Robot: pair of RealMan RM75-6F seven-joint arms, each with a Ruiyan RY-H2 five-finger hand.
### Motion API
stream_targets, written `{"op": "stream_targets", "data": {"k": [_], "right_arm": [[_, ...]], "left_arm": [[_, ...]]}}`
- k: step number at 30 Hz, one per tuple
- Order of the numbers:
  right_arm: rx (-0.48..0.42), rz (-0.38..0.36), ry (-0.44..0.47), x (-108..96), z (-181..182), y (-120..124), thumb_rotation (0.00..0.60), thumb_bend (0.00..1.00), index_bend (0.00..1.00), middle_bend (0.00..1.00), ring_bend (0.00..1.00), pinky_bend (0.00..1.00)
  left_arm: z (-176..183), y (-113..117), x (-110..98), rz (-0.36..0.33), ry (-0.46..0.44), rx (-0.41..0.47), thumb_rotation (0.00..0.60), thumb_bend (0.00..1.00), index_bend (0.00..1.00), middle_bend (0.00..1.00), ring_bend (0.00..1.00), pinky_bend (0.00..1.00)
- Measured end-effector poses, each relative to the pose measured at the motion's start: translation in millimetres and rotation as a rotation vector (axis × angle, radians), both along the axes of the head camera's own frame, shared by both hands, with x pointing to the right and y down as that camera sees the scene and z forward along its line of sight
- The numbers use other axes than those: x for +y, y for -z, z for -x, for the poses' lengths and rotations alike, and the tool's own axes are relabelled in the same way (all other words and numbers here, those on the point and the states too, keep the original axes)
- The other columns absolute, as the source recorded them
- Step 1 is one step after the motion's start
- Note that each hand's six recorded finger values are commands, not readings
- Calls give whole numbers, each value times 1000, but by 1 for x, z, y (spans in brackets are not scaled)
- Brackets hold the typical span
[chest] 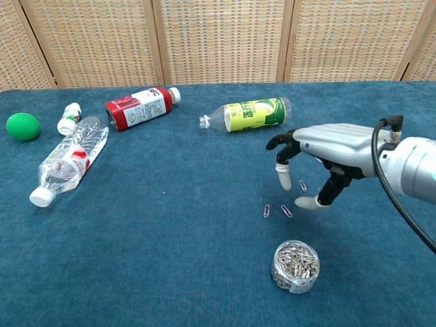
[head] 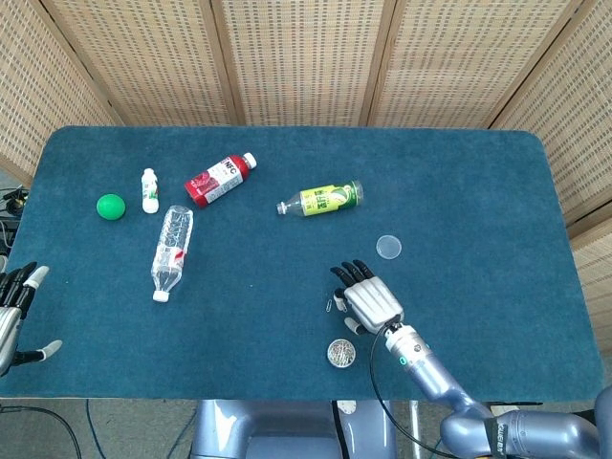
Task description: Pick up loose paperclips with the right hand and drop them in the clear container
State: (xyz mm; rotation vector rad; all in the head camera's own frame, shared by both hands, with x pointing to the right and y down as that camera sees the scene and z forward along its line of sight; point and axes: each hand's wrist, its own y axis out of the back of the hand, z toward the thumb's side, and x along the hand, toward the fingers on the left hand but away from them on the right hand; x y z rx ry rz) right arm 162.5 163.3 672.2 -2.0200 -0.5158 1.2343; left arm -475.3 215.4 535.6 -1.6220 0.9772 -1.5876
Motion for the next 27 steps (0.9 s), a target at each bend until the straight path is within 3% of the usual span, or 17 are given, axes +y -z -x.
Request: {"op": "stream_targets", "data": {"k": [14, 27], "right_arm": [[86, -2, -112, -30, -12, -37, 600, 302, 489, 87, 0, 0], [180, -16, -195, -40, -46, -59, 600, 302, 489, 87, 0, 0]], "left_arm": [[5, -4, -3, 14, 18, 0, 600, 0, 0, 0, 0, 0], [5, -6, -5, 20, 24, -2, 600, 0, 0, 0, 0, 0]]}}
